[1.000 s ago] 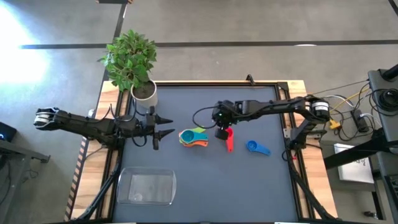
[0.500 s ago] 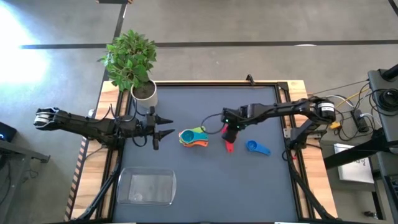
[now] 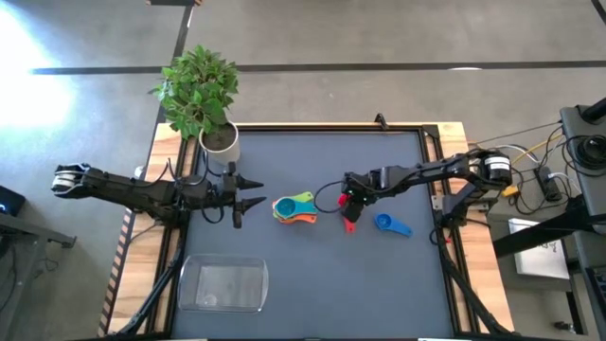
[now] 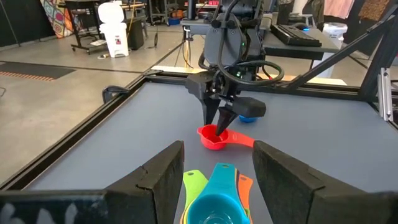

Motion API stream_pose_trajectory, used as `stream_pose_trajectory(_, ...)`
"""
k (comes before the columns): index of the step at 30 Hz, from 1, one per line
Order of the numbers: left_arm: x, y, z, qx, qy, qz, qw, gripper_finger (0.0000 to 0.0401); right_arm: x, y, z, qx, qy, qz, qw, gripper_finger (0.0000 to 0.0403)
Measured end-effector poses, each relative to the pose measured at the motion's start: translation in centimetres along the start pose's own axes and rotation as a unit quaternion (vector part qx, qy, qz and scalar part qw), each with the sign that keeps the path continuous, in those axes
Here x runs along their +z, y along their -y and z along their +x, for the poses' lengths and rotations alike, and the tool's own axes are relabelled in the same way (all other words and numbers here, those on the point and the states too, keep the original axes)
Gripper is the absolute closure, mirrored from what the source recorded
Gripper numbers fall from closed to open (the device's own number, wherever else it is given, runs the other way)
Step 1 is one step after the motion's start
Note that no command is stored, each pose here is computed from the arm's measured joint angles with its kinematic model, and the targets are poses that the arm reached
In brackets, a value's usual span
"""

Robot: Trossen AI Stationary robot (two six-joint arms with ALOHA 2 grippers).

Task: Nest measuring cups in basket
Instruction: Stack the red measuring cup on top of the light blue measuring cup

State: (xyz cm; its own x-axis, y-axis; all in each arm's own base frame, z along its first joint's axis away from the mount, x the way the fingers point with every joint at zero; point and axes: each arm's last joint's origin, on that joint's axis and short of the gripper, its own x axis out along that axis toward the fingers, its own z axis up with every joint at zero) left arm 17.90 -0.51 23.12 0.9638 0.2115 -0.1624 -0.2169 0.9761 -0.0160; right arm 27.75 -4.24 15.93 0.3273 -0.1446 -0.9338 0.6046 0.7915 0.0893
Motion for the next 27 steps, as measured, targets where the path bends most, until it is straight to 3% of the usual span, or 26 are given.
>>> stream_pose_trajectory(7,0.0,-0.1,0.0,0.009,0.001,0.004,1.0,0.0227,0.3,-0.1,-0.2,0.002,0.005,-0.046,0.999,0.0381)
stream_pose_trajectory(13,0.1,-0.1,-0.1,0.007,0.003,0.001,1.0,0.023,3.1,-1.5,-2.3,0.025,0.059,-0.102,0.993,0.0393)
stream_pose_trajectory(19,0.3,-0.8,-0.8,0.02,0.018,0.003,1.0,0.0252,7.1,-3.3,-5.6,0.053,0.141,-0.162,0.975,0.0394)
stream_pose_trajectory(27,-0.1,-1.4,-2.5,0.021,0.052,-0.009,0.998,0.0296,11.6,-5.9,-6.3,0.156,0.2,-0.238,0.938,0.0394)
